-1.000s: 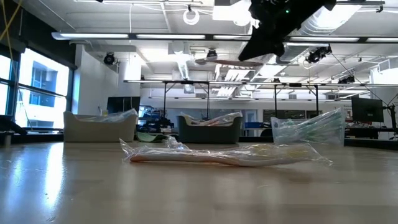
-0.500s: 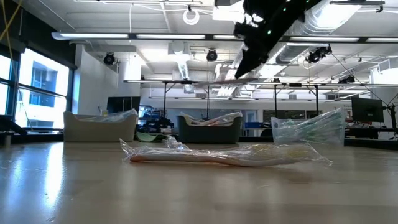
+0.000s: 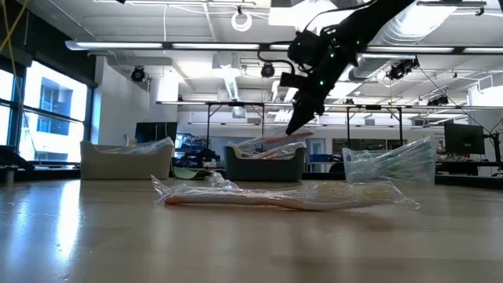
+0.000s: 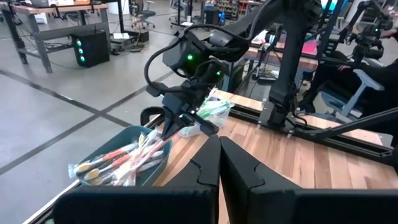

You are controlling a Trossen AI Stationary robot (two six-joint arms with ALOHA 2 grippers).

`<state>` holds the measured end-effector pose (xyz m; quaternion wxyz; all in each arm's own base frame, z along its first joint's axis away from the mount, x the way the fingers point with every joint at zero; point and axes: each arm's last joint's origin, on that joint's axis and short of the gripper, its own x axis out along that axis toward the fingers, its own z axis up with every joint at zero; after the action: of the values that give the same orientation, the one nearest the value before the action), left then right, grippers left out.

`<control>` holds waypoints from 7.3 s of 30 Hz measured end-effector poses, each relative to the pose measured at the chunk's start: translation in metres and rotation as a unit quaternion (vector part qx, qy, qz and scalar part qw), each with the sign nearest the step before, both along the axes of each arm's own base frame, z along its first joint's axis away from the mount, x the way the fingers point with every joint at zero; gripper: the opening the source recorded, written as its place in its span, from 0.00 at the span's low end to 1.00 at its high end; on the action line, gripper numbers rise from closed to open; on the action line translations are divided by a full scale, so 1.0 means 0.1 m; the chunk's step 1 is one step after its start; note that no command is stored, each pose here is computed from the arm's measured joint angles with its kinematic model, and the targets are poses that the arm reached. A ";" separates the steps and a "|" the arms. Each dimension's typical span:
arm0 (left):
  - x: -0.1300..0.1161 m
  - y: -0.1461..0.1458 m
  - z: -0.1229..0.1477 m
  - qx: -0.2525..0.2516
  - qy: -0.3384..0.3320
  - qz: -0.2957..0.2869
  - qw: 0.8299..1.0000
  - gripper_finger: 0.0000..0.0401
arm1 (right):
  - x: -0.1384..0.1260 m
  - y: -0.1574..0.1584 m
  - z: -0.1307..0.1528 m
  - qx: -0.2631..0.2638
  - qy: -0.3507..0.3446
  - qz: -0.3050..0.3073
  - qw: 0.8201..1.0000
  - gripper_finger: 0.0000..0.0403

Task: Pick & Place Toothbrushes
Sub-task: Put the orange toothbrush into the blue bin, then put the top orange toothbrush into the blue bin

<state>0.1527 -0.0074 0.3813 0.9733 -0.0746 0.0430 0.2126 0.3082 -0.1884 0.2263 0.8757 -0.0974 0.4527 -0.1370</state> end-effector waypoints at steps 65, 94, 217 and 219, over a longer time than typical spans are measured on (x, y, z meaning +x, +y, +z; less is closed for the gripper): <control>0.00 -0.01 -0.06 -0.027 0.021 -0.011 0.999 0.00 | 0.37 0.75 0.53 0.100 -0.228 0.094 0.964 0.20; 0.04 -0.02 -0.05 -0.017 0.016 -0.017 1.000 0.00 | 0.79 1.78 0.00 0.296 -0.162 0.073 0.938 0.04; 0.04 -0.03 -0.07 -0.016 0.027 -0.036 0.999 0.00 | 0.85 1.65 -1.02 0.193 0.007 -0.100 0.976 0.29; 0.04 -0.03 -0.07 -0.016 0.027 -0.036 0.999 0.00 | 0.85 1.65 -1.02 0.193 0.007 -0.101 0.976 0.22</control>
<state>0.1570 -0.0101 0.3745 0.9776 -0.0823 0.0752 0.1787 0.3931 -0.0236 0.1242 0.8563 0.1183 0.4845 -0.1344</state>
